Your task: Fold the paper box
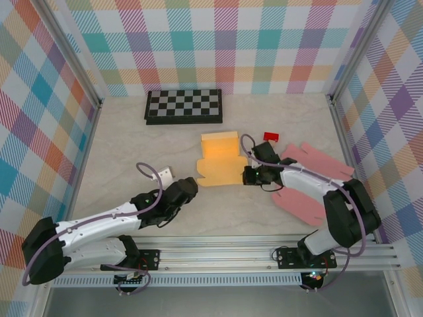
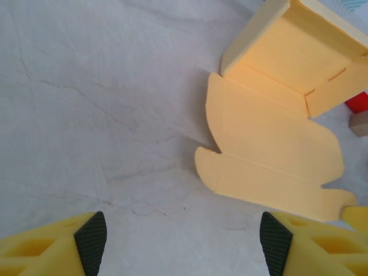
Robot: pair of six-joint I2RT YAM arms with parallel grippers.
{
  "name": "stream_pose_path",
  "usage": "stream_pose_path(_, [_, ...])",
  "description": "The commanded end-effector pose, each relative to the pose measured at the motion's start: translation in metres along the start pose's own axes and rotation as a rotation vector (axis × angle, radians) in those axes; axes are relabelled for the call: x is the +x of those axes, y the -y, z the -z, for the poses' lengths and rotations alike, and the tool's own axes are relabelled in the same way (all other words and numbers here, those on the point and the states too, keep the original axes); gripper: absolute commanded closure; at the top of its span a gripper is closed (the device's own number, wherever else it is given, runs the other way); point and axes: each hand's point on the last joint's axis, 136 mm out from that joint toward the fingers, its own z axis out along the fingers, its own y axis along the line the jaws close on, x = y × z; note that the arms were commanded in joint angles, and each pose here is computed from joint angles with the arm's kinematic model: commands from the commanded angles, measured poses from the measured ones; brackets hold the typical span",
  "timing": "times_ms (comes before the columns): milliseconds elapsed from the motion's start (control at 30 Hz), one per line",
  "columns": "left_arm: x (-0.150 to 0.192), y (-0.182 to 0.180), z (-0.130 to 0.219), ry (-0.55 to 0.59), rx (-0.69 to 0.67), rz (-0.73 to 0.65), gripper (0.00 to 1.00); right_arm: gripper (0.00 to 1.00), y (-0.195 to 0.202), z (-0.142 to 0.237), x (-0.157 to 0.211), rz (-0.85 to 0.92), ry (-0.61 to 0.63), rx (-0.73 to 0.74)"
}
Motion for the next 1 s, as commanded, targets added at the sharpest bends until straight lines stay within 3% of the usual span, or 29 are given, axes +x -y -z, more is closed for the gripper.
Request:
stream_pose_path(0, [-0.038,-0.006,0.021,0.099,-0.025,-0.038,0.27,1.00,0.000,0.051,-0.025,0.307,0.010,0.122])
stream_pose_path(167, [-0.069,-0.018,0.038,0.169,-0.035,-0.035,0.27,1.00,0.018,0.104,-0.061,0.605,-0.041,0.366])
stream_pose_path(300, [-0.085,-0.024,0.050,0.214,-0.040,-0.041,0.26,1.00,0.026,0.150,-0.099,0.774,-0.006,0.563])
stream_pose_path(500, [-0.099,-0.015,0.060,0.242,-0.009,-0.072,0.26,1.00,0.008,0.212,-0.142,1.054,0.120,0.849])
stream_pose_path(600, [-0.103,-0.011,0.063,0.250,-0.003,-0.082,0.26,1.00,0.002,0.220,-0.144,1.284,0.074,0.970])
stream_pose_path(767, [-0.104,-0.019,0.067,0.259,-0.014,-0.061,0.26,1.00,-0.006,0.208,-0.123,1.637,-0.048,0.983])
stream_pose_path(967, [-0.101,-0.043,0.073,0.276,-0.051,-0.022,0.26,1.00,-0.042,0.192,-0.083,1.926,-0.033,0.783])
